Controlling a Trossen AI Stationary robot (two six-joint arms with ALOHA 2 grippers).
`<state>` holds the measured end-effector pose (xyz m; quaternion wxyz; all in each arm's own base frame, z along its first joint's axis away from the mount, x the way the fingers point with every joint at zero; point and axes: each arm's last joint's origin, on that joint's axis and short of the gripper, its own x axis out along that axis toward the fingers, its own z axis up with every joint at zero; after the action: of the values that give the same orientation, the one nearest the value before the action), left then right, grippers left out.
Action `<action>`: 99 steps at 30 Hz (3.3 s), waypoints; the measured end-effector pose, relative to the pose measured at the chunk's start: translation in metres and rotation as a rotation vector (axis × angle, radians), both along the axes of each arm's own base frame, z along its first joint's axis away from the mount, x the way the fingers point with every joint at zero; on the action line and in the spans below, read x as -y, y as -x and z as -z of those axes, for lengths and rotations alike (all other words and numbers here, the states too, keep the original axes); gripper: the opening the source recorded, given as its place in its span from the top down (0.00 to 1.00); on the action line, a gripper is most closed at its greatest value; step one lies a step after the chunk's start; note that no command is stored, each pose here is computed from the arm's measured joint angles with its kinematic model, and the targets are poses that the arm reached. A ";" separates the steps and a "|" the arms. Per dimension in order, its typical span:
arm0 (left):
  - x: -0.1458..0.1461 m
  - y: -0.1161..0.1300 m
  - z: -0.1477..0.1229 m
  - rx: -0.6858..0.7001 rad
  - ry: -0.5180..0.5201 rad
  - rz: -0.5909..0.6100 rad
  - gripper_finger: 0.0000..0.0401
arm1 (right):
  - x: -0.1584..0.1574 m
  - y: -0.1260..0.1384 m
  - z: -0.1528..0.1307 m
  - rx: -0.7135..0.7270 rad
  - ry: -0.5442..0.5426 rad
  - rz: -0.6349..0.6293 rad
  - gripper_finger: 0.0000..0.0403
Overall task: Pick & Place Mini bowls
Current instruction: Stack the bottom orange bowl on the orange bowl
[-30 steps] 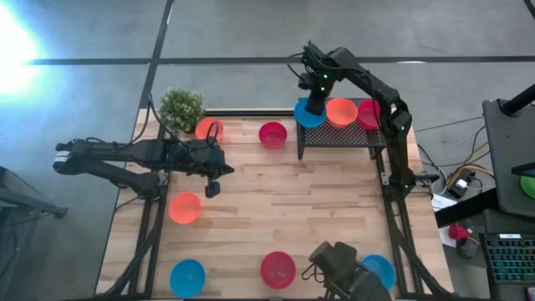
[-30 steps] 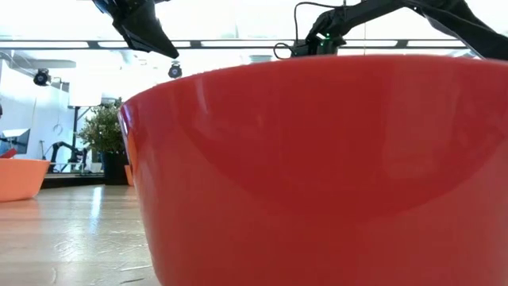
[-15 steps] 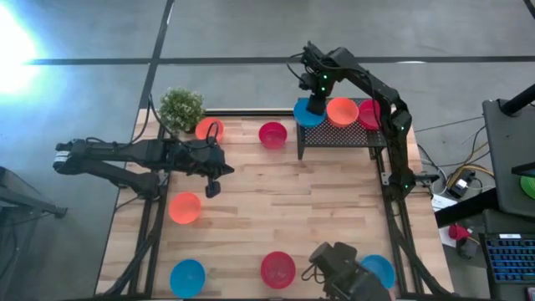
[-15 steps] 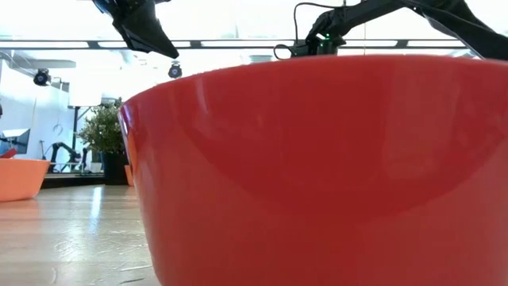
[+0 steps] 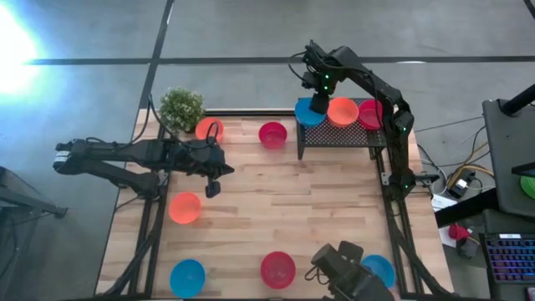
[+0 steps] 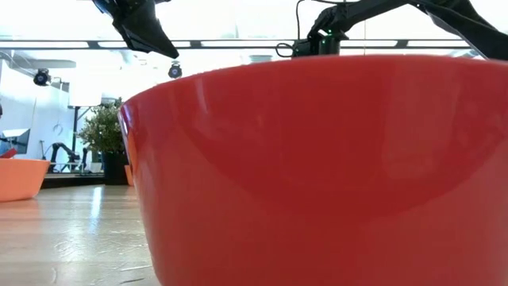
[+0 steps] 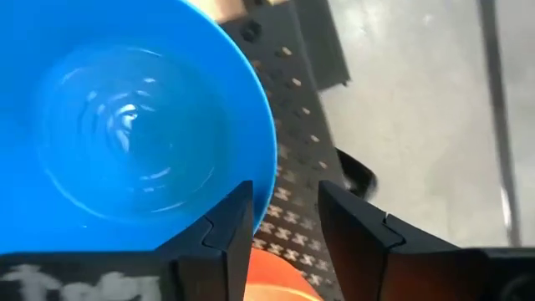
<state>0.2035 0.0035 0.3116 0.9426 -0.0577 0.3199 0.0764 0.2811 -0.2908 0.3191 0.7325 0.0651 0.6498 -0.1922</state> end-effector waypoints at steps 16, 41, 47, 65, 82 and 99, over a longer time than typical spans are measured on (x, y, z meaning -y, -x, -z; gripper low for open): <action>0.000 0.000 0.000 0.000 0.001 -0.001 1.00 | -0.050 0.015 -0.064 0.145 0.097 -0.003 0.69; 0.000 0.000 0.000 -0.001 0.006 -0.005 1.00 | -0.264 0.078 -0.183 0.638 0.188 -0.307 0.97; 0.001 0.002 0.003 -0.035 0.037 -0.006 1.00 | -0.277 0.070 -0.177 0.621 0.163 -0.368 0.98; 0.007 0.037 0.030 -0.487 0.571 -0.344 0.88 | -0.281 0.068 -0.177 0.639 0.158 -0.379 0.98; 0.012 0.046 0.099 -0.731 0.788 -0.595 0.72 | -0.281 0.068 -0.177 0.642 0.164 -0.392 0.98; 0.015 0.044 0.135 -0.668 0.928 -0.606 0.72 | -0.281 0.067 -0.177 0.647 0.163 -0.389 0.98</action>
<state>0.1599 -0.0116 0.1765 0.6060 -0.5202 0.5651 0.2069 0.2136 -0.0097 0.4964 0.9252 -0.0607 0.3680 -0.0703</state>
